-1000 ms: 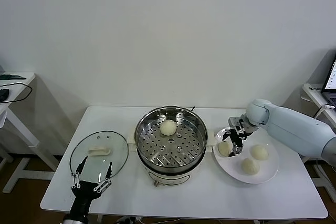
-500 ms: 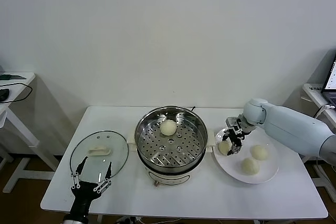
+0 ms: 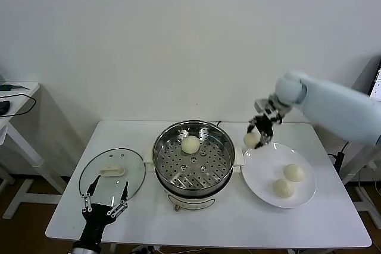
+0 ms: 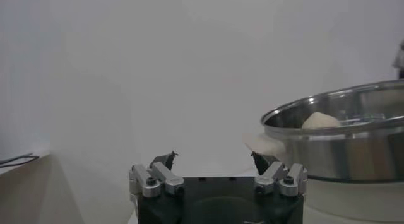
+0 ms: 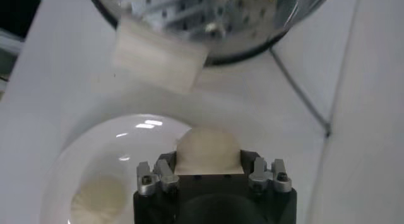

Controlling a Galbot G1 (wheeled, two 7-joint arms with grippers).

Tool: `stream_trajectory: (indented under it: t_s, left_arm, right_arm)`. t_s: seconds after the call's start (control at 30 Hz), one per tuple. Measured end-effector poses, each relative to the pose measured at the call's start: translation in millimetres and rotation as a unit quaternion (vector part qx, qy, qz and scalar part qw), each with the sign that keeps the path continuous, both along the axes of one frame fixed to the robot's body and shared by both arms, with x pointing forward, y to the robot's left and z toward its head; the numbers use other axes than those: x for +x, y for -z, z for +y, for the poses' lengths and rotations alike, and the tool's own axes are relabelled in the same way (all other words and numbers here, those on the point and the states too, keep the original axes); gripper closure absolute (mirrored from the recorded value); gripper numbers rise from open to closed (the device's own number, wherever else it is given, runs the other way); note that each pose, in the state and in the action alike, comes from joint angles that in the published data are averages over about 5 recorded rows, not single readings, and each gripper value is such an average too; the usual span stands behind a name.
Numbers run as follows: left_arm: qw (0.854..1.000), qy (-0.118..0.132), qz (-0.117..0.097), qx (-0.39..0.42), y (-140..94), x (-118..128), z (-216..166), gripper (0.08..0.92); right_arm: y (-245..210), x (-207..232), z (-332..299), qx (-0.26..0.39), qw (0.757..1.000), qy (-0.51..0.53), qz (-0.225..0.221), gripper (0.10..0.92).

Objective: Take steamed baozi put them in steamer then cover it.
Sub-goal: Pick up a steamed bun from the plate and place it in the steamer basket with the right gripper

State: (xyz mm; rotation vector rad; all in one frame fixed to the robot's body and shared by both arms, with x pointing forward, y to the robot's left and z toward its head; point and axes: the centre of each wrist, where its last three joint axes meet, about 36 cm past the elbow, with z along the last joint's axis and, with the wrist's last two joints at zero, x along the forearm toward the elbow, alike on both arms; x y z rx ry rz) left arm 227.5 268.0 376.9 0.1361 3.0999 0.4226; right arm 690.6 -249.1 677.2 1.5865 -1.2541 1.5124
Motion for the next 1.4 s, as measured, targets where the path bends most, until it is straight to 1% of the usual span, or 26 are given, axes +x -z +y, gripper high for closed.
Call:
stream_trajectory:
  t_s: [0.17, 0.33, 0.53, 0.83, 1.1, 1.4]
  left_arm:
    - [1.0, 0.0, -0.001, -0.001, -0.1, 0.4, -0.7, 0.177]
    - [1.0, 0.0, -0.002, -0.005, 0.2, 1.1, -3.3, 0.177]
    - [1.0, 0.0, -0.004, -0.004, 1.0, 2.4, -3.0, 0.177]
    - [1.0, 0.001, -0.005, -0.002, 0.7, 3.2, -2.0, 0.177]
    - [1.0, 0.0, -0.005, -0.001, 2.2, 2.7, -0.7, 0.177]
    - [1.0, -0.002, -0.006, -0.001, 3.7, 3.9, 0.0, 0.177]
  right_arm:
    - [-31.2, -11.0, 53.9, 0.003, 0.999, -0.043, 0.004, 0.353]
    - [-34.0, -24.7, 105.6, 0.008, 0.997, -0.071, 0.017, 0.357]
    - [-16.3, -39.1, 159.4, 0.007, 0.996, -0.086, 0.031, 0.361]
    - [20.7, -56.5, 217.4, -0.003, 0.995, -0.092, 0.028, 0.361]
    - [52.9, -67.4, 249.6, -0.014, 0.995, -0.095, 0.026, 0.361]
    - [75.4, -73.5, 264.8, -0.015, 0.995, -0.092, 0.026, 0.357]
